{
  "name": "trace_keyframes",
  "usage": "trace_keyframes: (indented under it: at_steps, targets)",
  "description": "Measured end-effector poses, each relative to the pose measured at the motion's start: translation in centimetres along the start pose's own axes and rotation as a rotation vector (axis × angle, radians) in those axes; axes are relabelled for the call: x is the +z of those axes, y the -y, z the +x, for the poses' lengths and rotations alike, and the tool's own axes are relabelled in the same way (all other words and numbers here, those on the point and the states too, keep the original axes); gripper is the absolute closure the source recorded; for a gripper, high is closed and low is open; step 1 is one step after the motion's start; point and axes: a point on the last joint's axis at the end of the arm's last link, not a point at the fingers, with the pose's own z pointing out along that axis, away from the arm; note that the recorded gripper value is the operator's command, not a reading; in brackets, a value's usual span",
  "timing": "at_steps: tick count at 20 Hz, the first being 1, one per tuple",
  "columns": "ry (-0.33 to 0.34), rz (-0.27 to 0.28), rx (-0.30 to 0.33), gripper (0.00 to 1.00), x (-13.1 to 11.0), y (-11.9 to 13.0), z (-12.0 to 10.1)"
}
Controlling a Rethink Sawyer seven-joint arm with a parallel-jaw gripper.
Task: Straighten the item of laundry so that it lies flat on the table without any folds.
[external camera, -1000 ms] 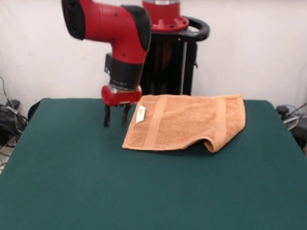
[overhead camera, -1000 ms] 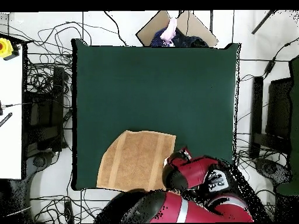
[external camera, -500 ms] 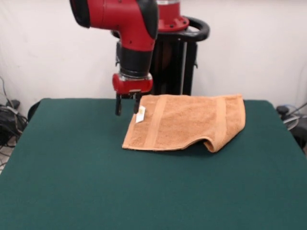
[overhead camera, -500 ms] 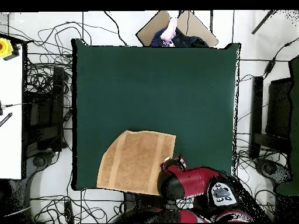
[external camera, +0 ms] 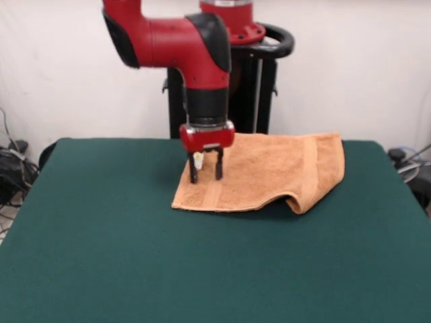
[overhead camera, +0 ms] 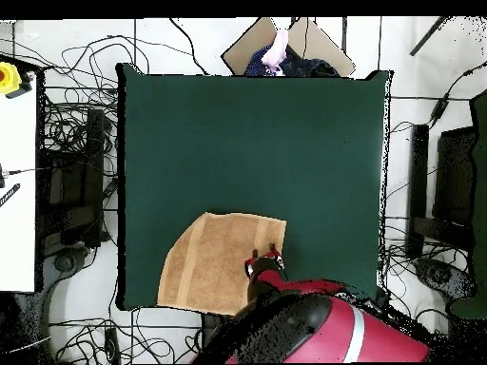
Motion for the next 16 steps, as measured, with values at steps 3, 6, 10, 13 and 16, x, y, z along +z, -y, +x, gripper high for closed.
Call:
trace_keyframes:
  at_steps: [3,6,10,13,16]
  targets:
    - [0.032,0.001,0.03,0.0,0.3,-0.2,0.2]
    - [0.03,0.004,0.042,0.0,0.3,-0.3,0.1]
    - [0.011,0.02,0.055,0.0,0.3,-0.7,-0.2]
    - [-0.013,0.041,0.052,0.0,0.3,-1.5,-0.6]
    - [-0.044,0.076,0.039,1.0,0.3,-2.8,-1.4]
